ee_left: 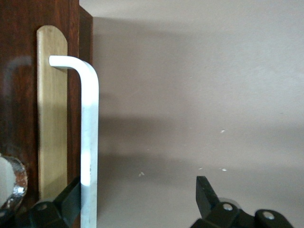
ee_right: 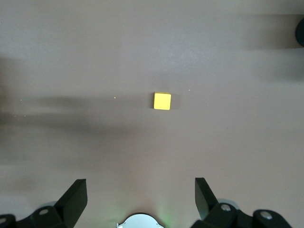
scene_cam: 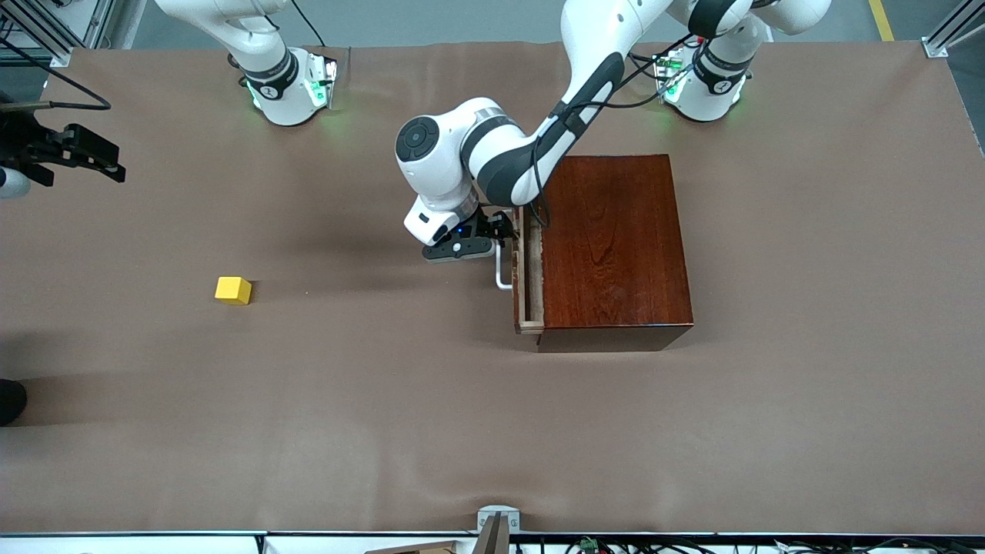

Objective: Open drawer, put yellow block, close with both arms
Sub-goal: 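Pull the drawer open by its handle with the left gripper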

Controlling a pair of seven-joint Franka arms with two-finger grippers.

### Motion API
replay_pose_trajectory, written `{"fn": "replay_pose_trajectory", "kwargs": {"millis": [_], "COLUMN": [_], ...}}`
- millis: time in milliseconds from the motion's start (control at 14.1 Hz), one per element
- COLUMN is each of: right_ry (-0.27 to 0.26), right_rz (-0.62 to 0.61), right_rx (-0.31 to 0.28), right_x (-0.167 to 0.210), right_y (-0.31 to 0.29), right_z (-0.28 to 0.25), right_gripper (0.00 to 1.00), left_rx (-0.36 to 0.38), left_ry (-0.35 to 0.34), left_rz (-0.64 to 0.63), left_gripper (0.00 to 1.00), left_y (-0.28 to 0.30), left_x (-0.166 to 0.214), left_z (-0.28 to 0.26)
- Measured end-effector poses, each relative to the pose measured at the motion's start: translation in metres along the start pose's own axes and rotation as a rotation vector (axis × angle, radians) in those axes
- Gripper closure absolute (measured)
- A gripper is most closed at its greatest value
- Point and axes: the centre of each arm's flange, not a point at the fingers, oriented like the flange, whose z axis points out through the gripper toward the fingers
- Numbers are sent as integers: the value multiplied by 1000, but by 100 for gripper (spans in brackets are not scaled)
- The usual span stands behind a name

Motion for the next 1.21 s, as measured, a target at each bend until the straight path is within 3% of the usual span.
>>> {"fn": "replay_pose_trajectory", "kwargs": {"millis": [1205], "right_ry": [-6], "right_rz": [-2], "right_rx": [0], "right_x": [3], "right_y": [-1], "right_z": [4], "right_gripper": [0], "left_rx": [-116], "left_ry": [51], "left_rz": [-32], "left_gripper": [0], "left_y": [31], "left_x": [-12], "left_z": [-8]}}
